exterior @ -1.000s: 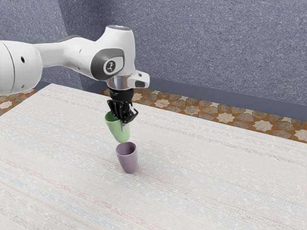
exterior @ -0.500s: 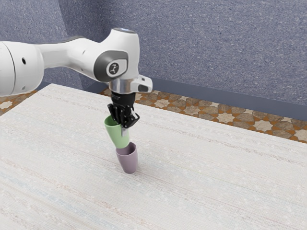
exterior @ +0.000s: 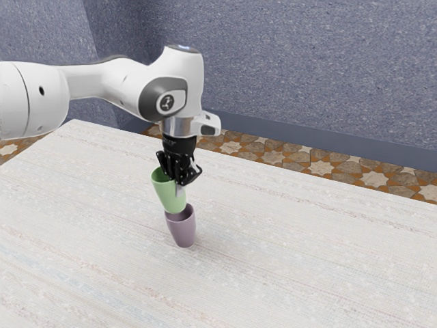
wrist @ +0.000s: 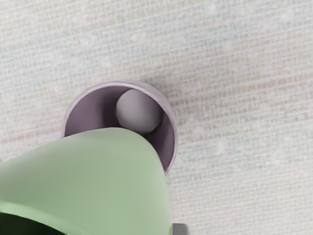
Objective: Place the left cup onto the right cup
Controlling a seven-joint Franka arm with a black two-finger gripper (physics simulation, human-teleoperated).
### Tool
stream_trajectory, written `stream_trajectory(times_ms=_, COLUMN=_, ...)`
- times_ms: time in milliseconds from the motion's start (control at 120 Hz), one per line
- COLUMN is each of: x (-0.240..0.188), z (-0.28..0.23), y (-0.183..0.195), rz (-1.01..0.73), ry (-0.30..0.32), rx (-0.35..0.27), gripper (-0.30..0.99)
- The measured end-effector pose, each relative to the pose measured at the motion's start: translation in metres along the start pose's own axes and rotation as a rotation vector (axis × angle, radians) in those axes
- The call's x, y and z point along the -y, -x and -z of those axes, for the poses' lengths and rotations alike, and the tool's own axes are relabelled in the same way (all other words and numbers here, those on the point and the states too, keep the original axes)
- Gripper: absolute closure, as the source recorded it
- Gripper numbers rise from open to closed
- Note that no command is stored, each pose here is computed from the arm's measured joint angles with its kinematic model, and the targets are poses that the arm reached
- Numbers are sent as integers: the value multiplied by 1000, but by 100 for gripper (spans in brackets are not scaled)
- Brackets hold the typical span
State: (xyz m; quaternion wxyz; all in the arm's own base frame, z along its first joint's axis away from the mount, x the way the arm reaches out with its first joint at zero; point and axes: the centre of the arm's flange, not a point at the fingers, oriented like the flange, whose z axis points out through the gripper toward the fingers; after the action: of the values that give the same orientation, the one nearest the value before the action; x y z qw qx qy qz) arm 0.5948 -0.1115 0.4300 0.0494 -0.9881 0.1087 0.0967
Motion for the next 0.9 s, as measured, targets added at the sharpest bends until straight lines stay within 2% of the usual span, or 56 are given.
stream_trajectory(times_ms=900, x=0, z=-14, y=-14, rz=21, ry=-14, rx=-8, gripper=77)
